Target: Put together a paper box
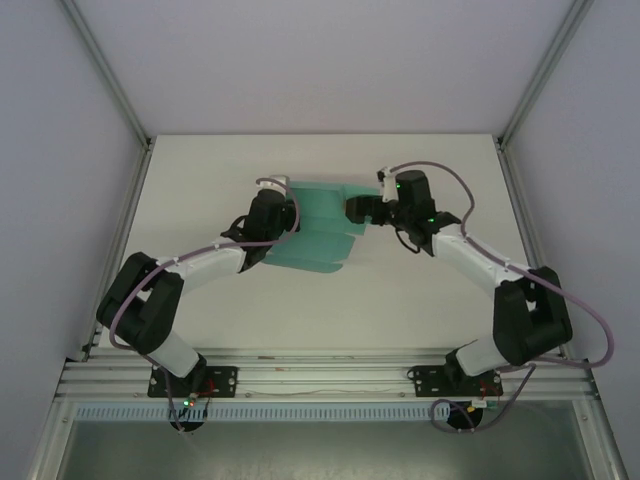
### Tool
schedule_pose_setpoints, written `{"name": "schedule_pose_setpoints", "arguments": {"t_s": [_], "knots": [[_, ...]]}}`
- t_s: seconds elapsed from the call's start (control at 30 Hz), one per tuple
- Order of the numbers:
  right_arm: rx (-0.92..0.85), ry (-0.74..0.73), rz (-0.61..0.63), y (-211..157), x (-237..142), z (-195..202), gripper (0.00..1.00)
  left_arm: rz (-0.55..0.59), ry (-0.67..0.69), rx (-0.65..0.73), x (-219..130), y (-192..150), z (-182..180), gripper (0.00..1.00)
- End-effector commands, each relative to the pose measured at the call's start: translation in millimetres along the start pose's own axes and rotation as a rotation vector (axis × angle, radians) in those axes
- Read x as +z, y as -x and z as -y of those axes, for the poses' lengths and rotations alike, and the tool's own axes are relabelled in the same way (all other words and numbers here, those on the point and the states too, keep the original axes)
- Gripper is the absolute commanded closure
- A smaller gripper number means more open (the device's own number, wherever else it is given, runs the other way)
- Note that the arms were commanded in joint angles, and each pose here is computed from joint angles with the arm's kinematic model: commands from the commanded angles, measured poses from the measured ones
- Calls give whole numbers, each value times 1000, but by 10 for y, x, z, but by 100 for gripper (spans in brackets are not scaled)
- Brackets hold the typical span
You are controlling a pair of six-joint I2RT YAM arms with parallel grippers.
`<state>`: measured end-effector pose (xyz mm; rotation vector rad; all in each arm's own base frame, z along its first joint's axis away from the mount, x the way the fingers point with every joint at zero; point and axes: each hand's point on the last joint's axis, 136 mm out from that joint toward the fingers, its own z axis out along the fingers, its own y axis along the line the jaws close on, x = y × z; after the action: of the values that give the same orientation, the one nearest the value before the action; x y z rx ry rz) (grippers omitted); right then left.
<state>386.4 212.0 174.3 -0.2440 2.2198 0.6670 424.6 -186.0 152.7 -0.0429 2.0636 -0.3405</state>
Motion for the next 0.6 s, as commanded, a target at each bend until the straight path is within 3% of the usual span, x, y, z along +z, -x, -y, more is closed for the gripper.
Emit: {"name": "schedule_pose_setpoints", "arguments": {"t_s": [0.0,0.27,0.57], "knots": [[-6,-33,101,184,129,-61,0,39,-11,-35,-13,155,91,100],[72,-278,276,439,101,105,1,46,68,-5,-2,109,58,100],[99,-303,196,-98,-407,228,1,102,123,-10,-108,201,-53,100]]}}
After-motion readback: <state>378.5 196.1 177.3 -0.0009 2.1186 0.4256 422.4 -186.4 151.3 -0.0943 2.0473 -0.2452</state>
